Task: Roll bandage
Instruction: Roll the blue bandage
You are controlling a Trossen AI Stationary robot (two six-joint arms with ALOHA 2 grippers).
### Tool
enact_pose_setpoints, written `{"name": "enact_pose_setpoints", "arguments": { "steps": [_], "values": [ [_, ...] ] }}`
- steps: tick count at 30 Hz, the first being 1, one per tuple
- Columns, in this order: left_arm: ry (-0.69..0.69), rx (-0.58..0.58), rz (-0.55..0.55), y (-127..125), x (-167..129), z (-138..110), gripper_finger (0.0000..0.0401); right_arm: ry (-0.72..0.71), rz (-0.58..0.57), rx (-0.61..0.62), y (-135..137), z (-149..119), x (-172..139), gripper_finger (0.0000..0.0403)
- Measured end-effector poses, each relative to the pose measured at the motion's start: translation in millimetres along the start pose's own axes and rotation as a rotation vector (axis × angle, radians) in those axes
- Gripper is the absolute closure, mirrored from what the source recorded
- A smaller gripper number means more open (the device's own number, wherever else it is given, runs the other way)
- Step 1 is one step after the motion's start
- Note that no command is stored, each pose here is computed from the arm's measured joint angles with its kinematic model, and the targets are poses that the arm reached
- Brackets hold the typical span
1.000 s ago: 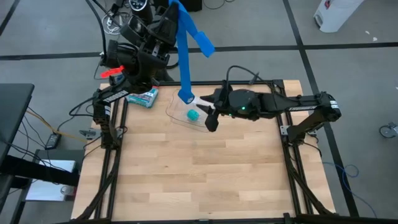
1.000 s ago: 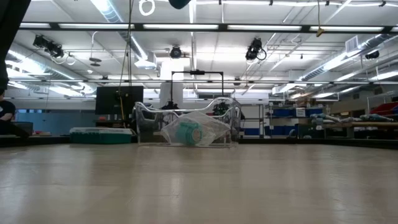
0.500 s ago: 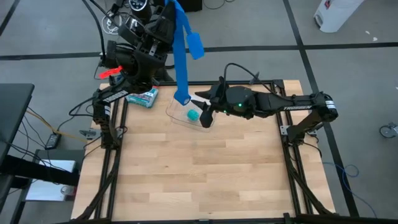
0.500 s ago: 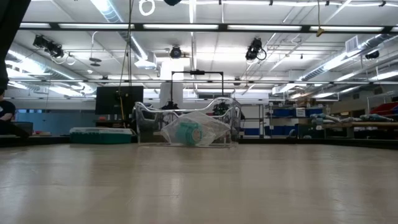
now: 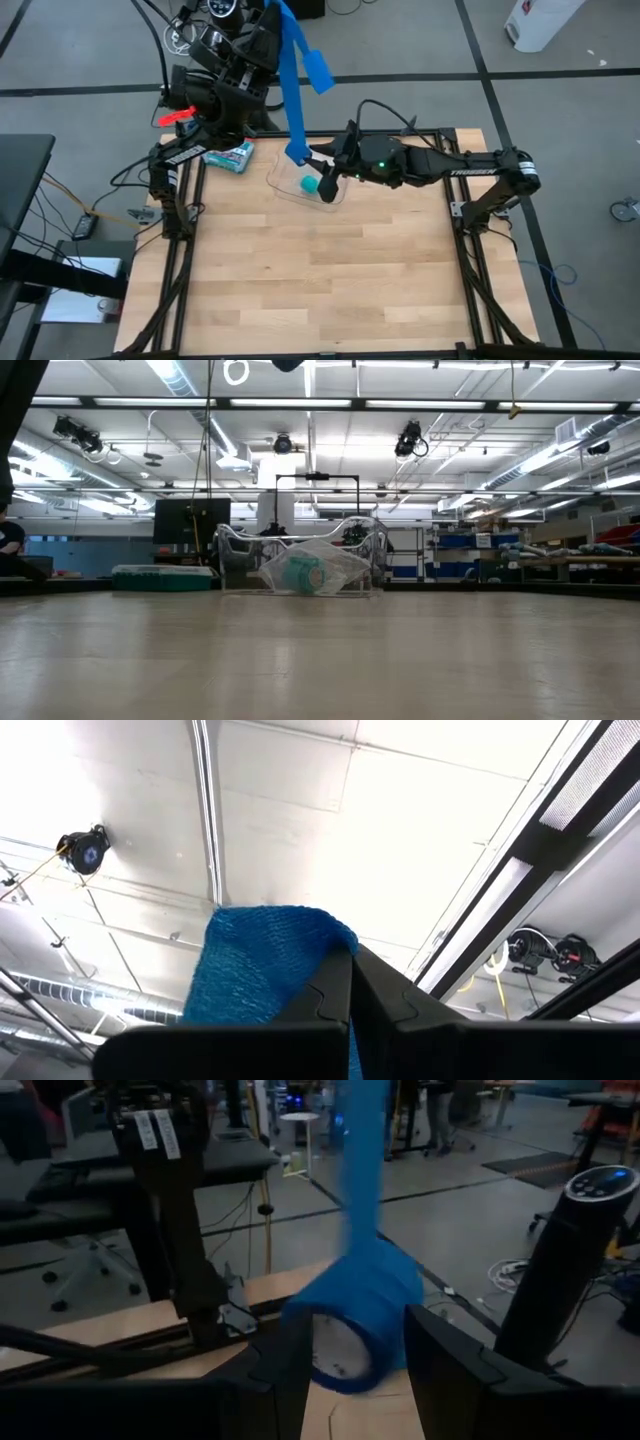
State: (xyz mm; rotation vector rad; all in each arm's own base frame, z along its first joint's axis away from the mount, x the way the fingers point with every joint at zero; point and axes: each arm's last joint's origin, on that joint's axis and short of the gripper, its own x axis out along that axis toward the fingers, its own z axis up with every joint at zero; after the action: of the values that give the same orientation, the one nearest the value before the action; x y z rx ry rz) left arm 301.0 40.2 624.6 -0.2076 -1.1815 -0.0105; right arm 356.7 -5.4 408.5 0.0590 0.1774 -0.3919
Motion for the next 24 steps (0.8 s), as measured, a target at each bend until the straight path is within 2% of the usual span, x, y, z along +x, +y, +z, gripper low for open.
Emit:
{"name": "enact_pose_setpoints", "arguments": {
  "steps": [24],
  "values": [
    [-0.003,-0.005,-0.003,-0.1,0.0,0.3,0.0395,0.015,0.025,0.005,1.0,-7.9,13.8,0.0253]
  ]
}}
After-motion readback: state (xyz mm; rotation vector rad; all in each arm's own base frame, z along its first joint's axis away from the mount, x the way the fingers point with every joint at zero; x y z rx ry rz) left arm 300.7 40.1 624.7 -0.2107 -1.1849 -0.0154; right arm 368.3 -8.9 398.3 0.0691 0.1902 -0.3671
